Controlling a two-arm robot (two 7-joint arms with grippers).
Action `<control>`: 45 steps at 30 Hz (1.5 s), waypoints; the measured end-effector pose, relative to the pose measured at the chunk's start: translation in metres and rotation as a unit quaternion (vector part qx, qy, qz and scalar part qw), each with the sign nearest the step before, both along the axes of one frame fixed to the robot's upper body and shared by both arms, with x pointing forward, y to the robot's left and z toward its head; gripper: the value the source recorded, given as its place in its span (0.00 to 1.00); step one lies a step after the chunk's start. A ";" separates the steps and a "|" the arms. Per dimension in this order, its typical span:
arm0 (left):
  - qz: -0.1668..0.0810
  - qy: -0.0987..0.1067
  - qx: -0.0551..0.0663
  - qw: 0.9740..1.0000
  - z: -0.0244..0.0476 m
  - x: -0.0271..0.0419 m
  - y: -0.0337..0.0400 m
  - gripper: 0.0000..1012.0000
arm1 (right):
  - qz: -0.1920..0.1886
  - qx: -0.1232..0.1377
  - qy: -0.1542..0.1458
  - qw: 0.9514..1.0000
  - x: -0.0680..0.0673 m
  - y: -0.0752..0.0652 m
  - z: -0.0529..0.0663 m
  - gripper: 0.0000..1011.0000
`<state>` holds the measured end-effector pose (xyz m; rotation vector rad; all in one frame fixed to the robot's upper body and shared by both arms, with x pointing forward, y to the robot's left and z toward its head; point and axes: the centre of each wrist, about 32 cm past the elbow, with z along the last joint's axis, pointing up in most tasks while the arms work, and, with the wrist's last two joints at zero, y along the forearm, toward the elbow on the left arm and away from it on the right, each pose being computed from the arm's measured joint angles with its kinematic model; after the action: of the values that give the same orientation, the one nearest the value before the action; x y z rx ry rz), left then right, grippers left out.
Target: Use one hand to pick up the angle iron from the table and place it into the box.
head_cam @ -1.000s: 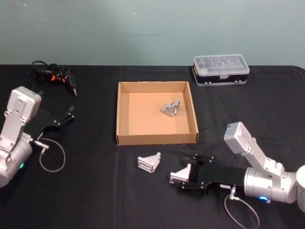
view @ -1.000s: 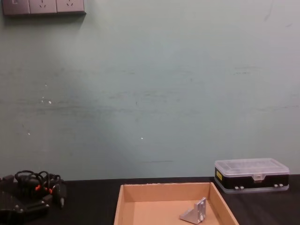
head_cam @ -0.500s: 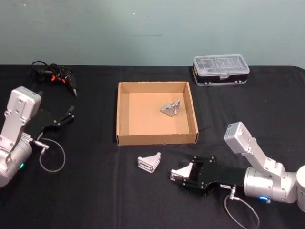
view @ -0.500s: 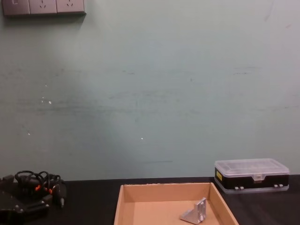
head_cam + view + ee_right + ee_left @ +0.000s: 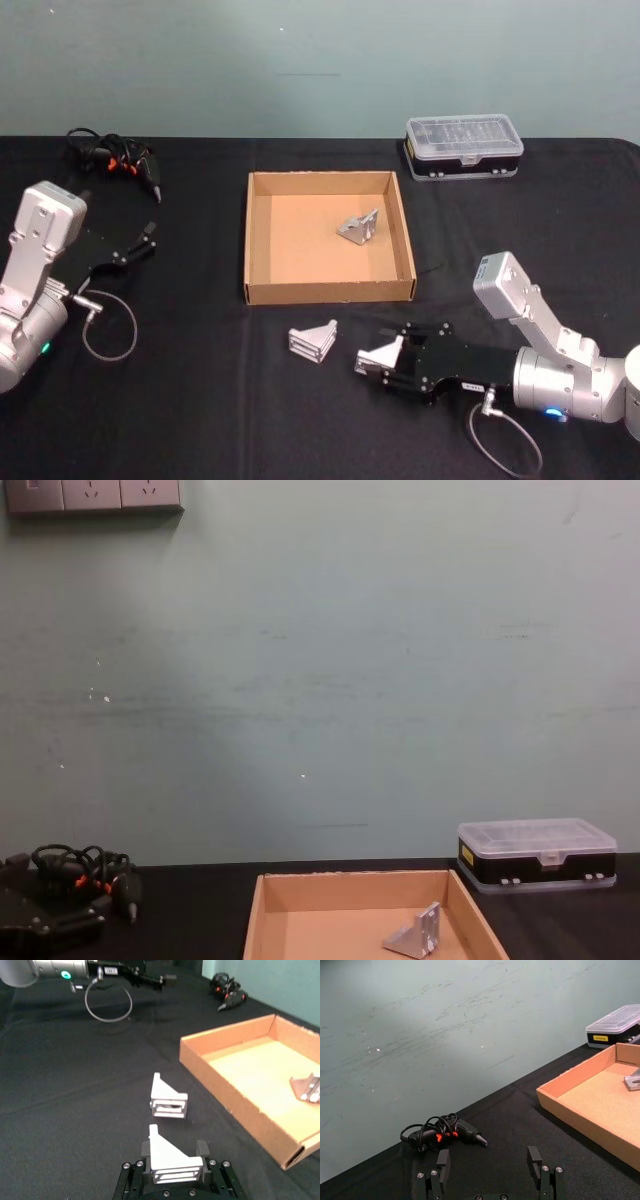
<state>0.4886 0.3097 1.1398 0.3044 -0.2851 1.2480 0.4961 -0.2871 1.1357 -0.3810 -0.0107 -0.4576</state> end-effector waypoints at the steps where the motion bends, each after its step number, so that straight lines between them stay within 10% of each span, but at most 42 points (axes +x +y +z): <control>1: 0.000 0.000 0.000 1.000 0.0000 0.0000 0.0000 1.00 | 0.001 0.002 -0.005 1.000 0.000 0.000 0.003 0.54; 12: 0.000 0.000 0.000 1.000 0.0000 0.0000 0.0000 1.00 | 0.012 0.020 -0.042 0.999 0.010 0.007 0.029 0.54; 23: 0.000 0.000 0.000 1.000 0.0000 0.0000 0.0000 1.00 | -0.010 0.052 -0.035 0.998 0.061 0.028 0.046 0.54; 45: 0.000 0.000 0.000 1.000 0.0000 0.0000 0.0000 1.00 | -0.021 0.020 -0.019 0.999 0.141 0.077 0.039 0.54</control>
<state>0.4886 0.3096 1.1398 0.3044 -0.2850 1.2480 0.6373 -0.2105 1.1748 -0.3332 -0.0304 -0.5064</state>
